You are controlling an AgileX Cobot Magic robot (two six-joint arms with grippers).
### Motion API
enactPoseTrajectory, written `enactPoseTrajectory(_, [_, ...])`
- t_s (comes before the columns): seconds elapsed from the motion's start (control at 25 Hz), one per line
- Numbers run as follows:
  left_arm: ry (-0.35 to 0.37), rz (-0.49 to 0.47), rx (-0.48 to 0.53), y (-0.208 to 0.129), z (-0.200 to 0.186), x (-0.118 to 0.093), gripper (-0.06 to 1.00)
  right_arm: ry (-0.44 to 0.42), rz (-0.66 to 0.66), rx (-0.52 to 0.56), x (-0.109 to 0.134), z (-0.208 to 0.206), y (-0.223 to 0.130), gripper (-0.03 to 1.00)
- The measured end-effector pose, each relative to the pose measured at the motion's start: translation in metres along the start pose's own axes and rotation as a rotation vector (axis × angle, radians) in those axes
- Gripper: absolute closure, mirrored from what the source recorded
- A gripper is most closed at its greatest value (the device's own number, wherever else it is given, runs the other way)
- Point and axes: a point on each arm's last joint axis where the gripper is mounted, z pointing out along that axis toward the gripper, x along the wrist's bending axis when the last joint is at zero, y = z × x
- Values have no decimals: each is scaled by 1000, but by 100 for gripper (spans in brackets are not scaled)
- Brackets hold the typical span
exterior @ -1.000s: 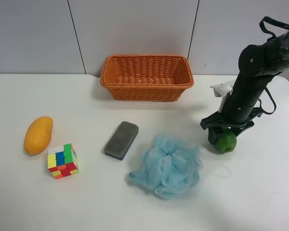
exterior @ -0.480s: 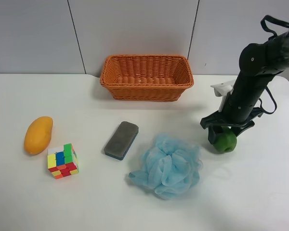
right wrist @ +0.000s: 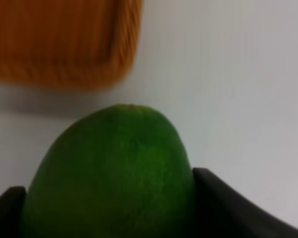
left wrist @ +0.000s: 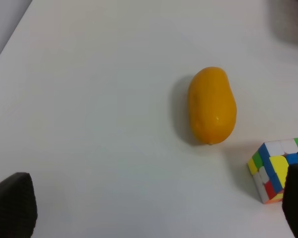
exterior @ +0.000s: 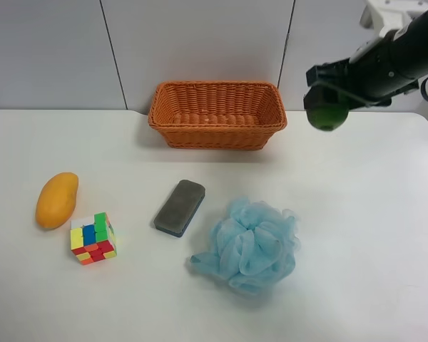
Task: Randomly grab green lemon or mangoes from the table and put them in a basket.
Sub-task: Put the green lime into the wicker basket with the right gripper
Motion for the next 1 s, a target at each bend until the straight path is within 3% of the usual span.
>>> enactPoseTrajectory(0.2, [0, 0, 0, 0, 0, 0, -5, -17, -6, -179, -2, 15, 15, 33])
enactPoseTrajectory(0.36, [0, 0, 0, 0, 0, 0, -5, -32, -27, -298, -1, 51, 19, 33])
enactPoseTrajectory(0.72, [0, 0, 0, 0, 0, 0, -5, -3, -89, -298, 22, 137, 33, 33])
enactPoseTrajectory(1.0, [0, 0, 0, 0, 0, 0, -5, 2, -102, -265, 26, 166, 29, 33])
